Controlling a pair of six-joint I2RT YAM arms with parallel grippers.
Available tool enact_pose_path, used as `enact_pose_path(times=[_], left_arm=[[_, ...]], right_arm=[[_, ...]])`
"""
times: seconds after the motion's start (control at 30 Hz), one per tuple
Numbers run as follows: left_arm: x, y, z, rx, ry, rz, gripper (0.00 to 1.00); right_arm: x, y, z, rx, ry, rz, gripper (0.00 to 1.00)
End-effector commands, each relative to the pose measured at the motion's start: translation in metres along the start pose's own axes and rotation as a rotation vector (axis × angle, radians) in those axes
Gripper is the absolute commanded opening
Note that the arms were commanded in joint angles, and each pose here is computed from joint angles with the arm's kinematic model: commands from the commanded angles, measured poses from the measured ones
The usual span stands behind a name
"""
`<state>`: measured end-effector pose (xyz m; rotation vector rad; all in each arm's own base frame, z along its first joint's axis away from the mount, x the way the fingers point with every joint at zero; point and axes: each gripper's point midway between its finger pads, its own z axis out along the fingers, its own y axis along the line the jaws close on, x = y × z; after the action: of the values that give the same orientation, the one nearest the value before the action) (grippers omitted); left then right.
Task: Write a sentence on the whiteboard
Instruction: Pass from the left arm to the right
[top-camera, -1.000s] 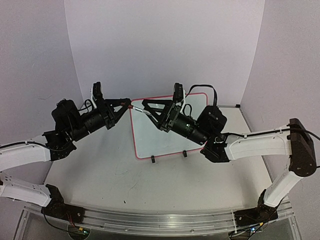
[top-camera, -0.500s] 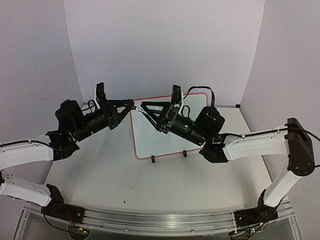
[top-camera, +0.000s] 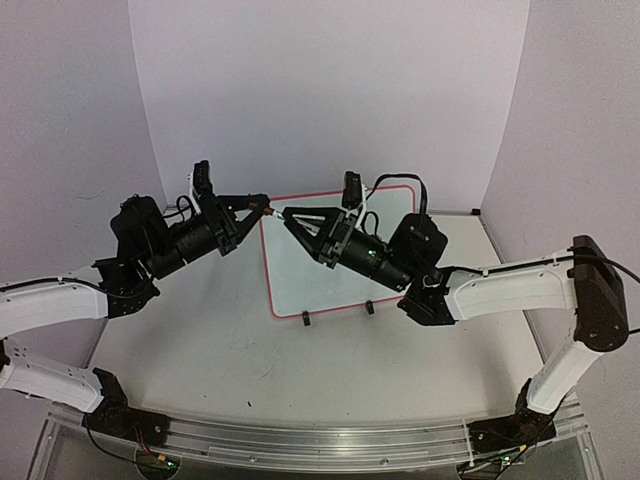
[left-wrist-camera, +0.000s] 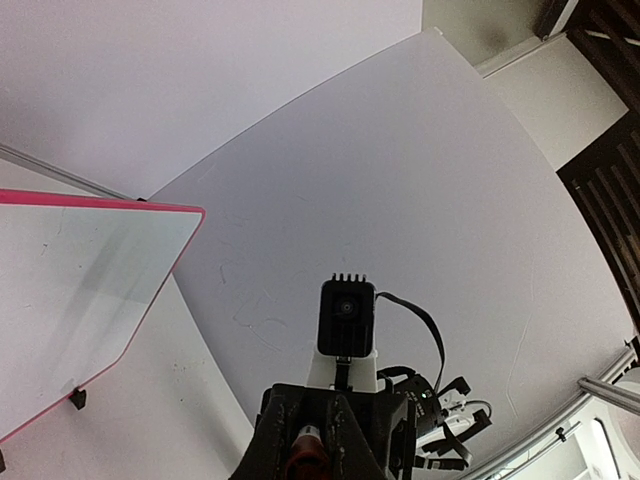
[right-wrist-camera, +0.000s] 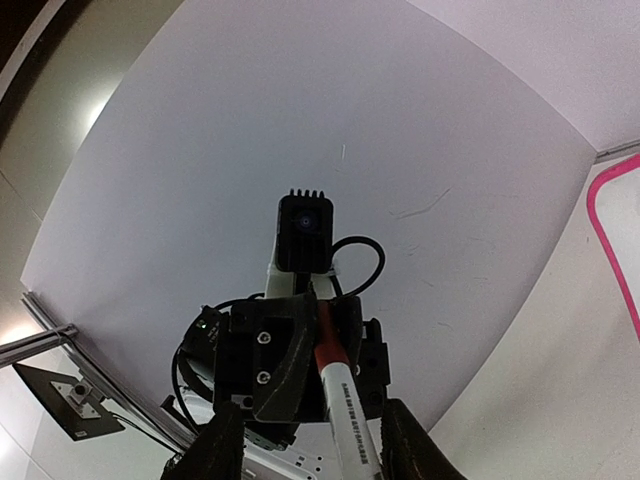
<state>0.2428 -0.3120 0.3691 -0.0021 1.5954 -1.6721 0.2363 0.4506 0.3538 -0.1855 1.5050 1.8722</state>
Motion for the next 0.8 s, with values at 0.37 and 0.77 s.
enact_pose_path(times=[0.37, 0.77], left_arm=[[0.005, -0.003, 0.002, -0.002, 0.031, 0.021, 0.0], [0.004, -0.004, -0.006, -0.009, 0.02, 0.021, 0.0]], right_arm=[[-0.01, 0.03, 0.005, -0.095, -0.043, -0.003, 0.17], [-0.012, 0.024, -0.001, -0.073, -0.076, 0.002, 0.0]])
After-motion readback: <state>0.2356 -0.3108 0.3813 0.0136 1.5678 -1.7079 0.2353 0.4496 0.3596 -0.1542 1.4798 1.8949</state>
